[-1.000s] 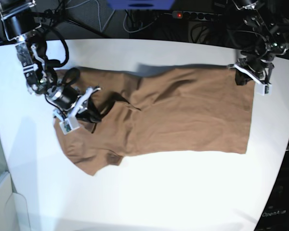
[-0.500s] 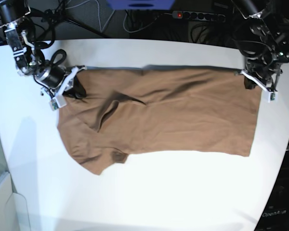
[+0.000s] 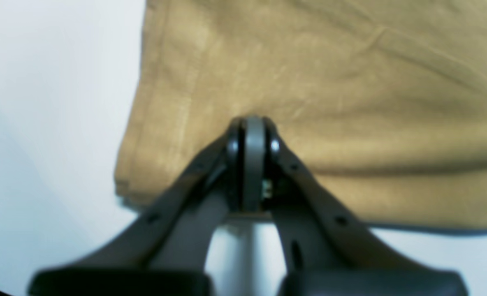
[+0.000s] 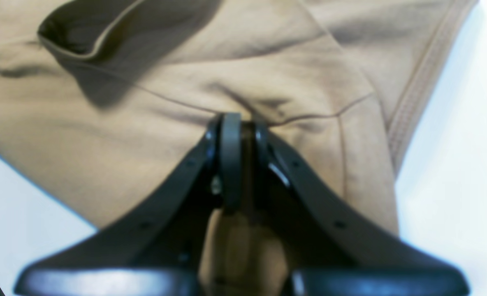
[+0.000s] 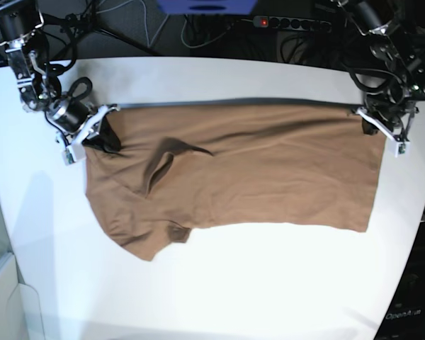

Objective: Fold the T-shirt properly
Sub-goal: 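Open both grippers and lift them off the shirt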

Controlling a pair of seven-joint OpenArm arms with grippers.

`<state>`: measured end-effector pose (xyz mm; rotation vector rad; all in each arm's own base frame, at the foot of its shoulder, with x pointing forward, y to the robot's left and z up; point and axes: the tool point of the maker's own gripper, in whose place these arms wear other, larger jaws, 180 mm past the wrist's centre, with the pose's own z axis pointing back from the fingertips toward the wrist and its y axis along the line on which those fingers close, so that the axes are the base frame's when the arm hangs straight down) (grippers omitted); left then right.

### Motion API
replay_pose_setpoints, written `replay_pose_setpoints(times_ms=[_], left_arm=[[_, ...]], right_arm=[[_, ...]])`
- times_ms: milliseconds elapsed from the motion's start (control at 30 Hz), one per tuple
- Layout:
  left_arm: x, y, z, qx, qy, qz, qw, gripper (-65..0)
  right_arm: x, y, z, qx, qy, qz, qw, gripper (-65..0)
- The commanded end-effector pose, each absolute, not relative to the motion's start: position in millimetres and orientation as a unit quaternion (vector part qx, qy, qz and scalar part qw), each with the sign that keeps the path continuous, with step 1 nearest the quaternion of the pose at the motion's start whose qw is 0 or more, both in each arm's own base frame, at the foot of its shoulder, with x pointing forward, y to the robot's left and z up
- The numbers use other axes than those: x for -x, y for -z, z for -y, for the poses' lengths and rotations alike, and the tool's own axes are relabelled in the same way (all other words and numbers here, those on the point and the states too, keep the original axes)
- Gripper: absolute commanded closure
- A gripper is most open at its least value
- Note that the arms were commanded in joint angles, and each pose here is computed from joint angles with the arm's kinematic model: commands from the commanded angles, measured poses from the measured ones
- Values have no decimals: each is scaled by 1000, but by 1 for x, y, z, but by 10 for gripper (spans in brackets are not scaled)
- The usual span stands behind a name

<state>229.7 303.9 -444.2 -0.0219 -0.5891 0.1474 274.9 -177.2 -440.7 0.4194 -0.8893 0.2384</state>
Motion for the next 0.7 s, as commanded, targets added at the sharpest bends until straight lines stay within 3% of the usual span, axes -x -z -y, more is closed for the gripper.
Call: replay_pose_setpoints(times_ms=[0,467,667], left_arm=[[-217,448,-323,-28,-72,245,966,-23],[-266,379,-344,-79,-48,339,936,-23],[-269,358,-366,-95,-90,369,920,-23]], right_arm=[[-272,447,195,-169,-119,411,888,-35],[-267,460,205,-160,-105,396,898,-33],[-268,459,205,-161,-106,398,897,-33]])
